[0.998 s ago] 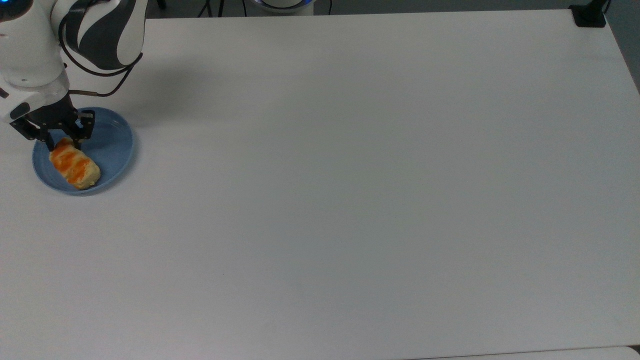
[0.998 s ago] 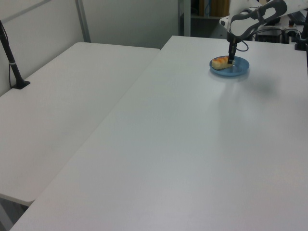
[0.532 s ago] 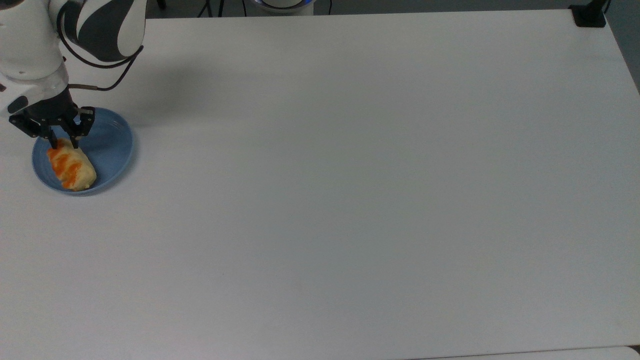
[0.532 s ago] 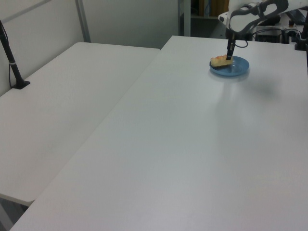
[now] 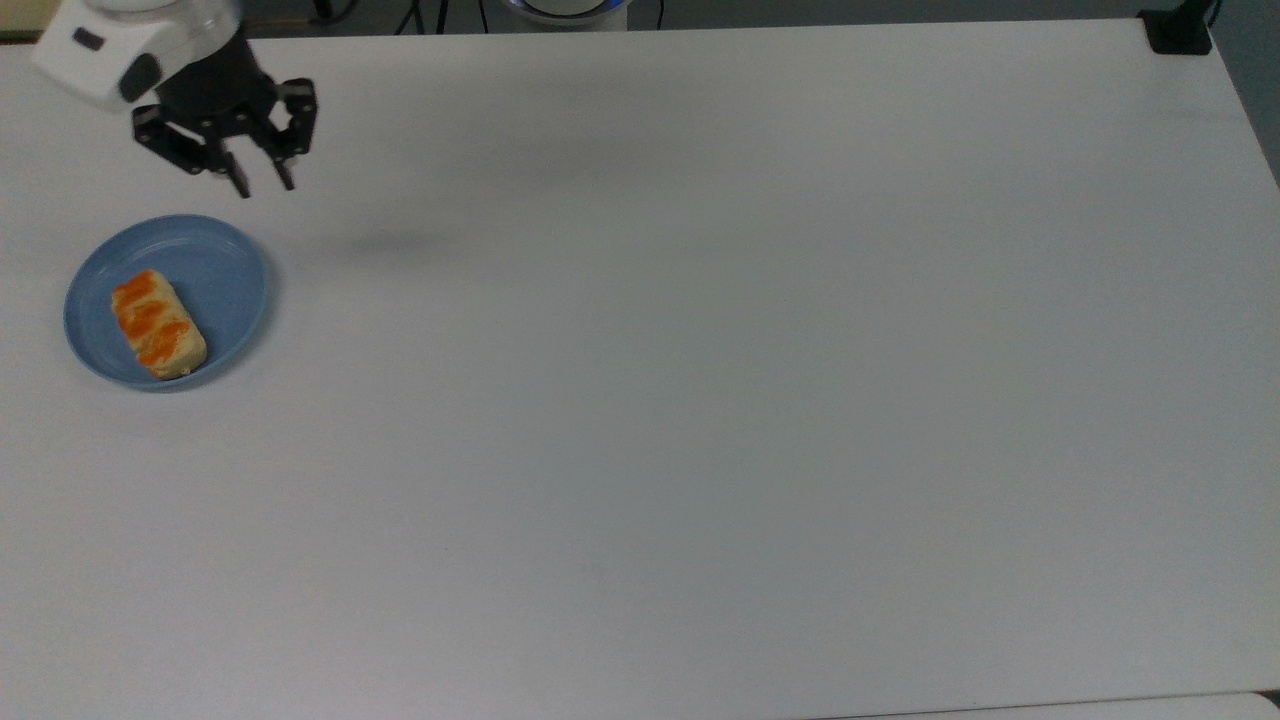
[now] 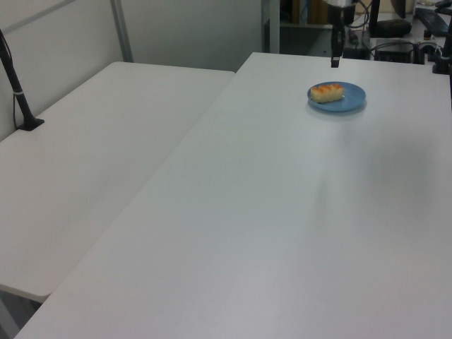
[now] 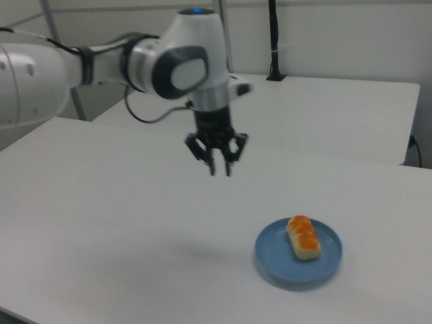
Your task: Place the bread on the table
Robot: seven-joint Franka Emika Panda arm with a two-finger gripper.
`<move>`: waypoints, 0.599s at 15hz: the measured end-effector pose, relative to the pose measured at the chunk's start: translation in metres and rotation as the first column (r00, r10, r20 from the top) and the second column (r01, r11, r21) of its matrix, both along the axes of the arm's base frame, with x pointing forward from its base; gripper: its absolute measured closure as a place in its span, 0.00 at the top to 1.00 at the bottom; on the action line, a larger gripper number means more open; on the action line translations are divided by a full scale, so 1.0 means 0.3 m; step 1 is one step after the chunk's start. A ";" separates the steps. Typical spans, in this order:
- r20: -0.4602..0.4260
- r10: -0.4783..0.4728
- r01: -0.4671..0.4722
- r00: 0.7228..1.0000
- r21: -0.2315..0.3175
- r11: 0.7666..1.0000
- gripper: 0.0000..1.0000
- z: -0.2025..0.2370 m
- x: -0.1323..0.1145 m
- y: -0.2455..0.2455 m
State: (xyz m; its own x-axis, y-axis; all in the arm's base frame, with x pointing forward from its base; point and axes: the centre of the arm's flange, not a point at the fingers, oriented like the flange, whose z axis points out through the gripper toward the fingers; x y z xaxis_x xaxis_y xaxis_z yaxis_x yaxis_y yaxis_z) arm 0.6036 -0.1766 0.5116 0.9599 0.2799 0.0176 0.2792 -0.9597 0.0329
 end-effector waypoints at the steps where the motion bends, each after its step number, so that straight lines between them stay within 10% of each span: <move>1: -0.006 -0.007 0.007 1.000 0.003 1.000 0.37 0.013 0.008 0.078; 9: -0.039 -0.065 0.066 0.997 0.007 0.998 0.48 -0.050 0.029 0.162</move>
State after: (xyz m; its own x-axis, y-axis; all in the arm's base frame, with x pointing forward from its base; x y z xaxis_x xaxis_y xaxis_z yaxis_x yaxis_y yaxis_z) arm 0.6123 -0.1280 0.4967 0.9761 0.2164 -0.0178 0.2167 -0.9761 0.0151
